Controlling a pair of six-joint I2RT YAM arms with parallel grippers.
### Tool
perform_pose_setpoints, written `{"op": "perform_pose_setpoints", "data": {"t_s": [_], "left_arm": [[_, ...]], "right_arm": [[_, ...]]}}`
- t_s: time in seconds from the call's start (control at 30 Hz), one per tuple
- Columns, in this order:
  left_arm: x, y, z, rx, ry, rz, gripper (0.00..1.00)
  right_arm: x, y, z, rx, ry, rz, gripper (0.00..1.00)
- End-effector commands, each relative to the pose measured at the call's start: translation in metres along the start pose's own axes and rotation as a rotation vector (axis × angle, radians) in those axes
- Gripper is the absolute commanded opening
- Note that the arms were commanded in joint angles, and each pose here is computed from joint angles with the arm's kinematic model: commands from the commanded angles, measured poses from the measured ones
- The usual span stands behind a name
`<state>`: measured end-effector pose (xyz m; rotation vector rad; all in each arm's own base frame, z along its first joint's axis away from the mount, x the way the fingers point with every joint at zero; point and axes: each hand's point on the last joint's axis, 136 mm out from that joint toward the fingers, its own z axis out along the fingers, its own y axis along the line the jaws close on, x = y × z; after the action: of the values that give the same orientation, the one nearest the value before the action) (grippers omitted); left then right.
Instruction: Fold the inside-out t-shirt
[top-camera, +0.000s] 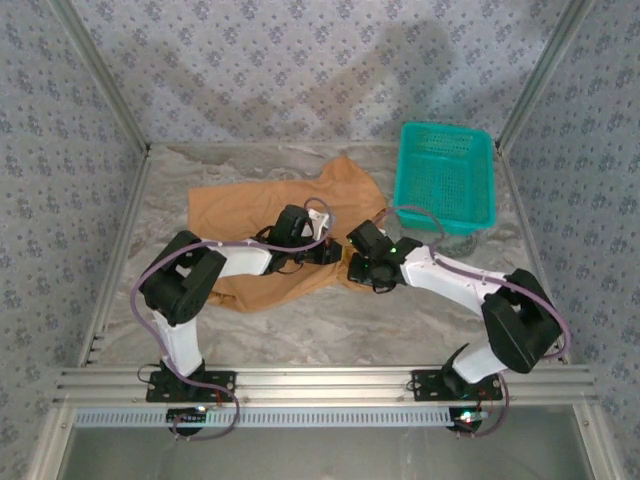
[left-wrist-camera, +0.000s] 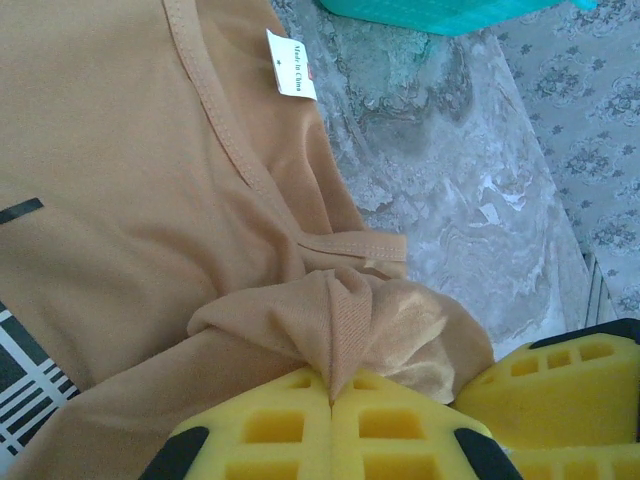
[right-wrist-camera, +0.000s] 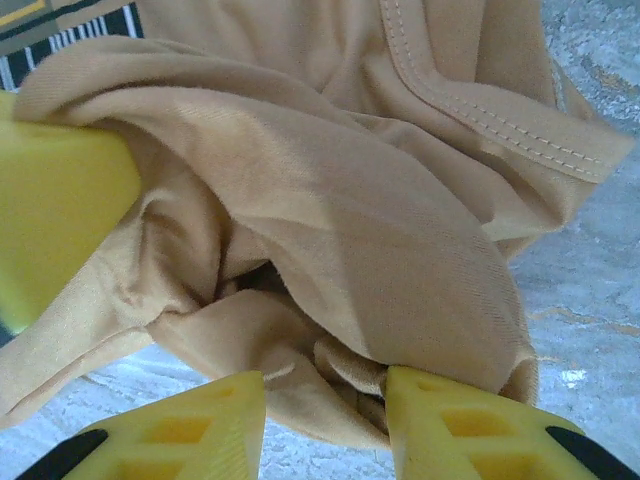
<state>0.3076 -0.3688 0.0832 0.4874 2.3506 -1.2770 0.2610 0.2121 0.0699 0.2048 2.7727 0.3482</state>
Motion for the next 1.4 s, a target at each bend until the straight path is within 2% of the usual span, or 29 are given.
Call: {"op": "perform_pose_setpoints", "data": {"t_s": [0.0, 0.17, 0.3, 0.33, 0.5, 0.7, 0.83, 1.0, 1.07, 1.17, 1.27, 1.37], "left_arm": [[-0.001, -0.004, -0.002, 0.013, -0.015, 0.012, 0.0], [0.0, -0.005, -0.003, 0.012, -0.014, 0.019, 0.0], [-0.001, -0.004, -0.004, 0.01, -0.015, 0.02, 0.0], [0.0, -0.005, -0.005, 0.011, -0.013, 0.022, 0.0], [-0.002, 0.0, -0.004, 0.002, -0.016, 0.017, 0.0], [-0.006, 0.0, 0.0, 0.011, -0.017, 0.011, 0.0], [-0.007, 0.0, 0.0, 0.011, -0.019, 0.012, 0.0], [-0.006, -0.002, 0.001, 0.014, -0.014, 0.01, 0.0], [-0.006, -0.003, 0.002, 0.016, -0.015, 0.01, 0.0], [-0.008, -0.003, 0.002, 0.016, -0.013, 0.008, 0.0], [-0.008, -0.003, 0.001, 0.013, -0.014, 0.011, 0.0], [-0.008, -0.004, -0.001, 0.012, -0.013, 0.01, 0.0]], "right_arm": [[-0.01, -0.006, 0.002, 0.04, -0.017, 0.036, 0.35], [-0.015, -0.011, 0.01, 0.051, -0.014, 0.048, 0.22], [-0.015, -0.011, 0.013, 0.037, 0.0, 0.045, 0.02], [-0.016, -0.009, 0.01, 0.025, -0.001, 0.039, 0.0], [-0.032, 0.004, -0.031, -0.033, -0.074, 0.024, 0.0], [-0.046, 0.027, -0.092, -0.23, -0.18, -0.007, 0.0], [-0.039, 0.018, -0.098, -0.24, -0.175, -0.001, 0.0], [-0.027, -0.001, -0.081, -0.193, -0.146, 0.027, 0.0], [-0.024, 0.003, -0.076, -0.198, -0.137, 0.011, 0.0], [-0.016, 0.017, -0.068, -0.166, -0.106, -0.073, 0.14], [-0.013, 0.023, -0.056, -0.068, -0.103, -0.156, 0.31], [-0.011, 0.013, -0.035, 0.037, -0.091, -0.181, 0.36]]}}
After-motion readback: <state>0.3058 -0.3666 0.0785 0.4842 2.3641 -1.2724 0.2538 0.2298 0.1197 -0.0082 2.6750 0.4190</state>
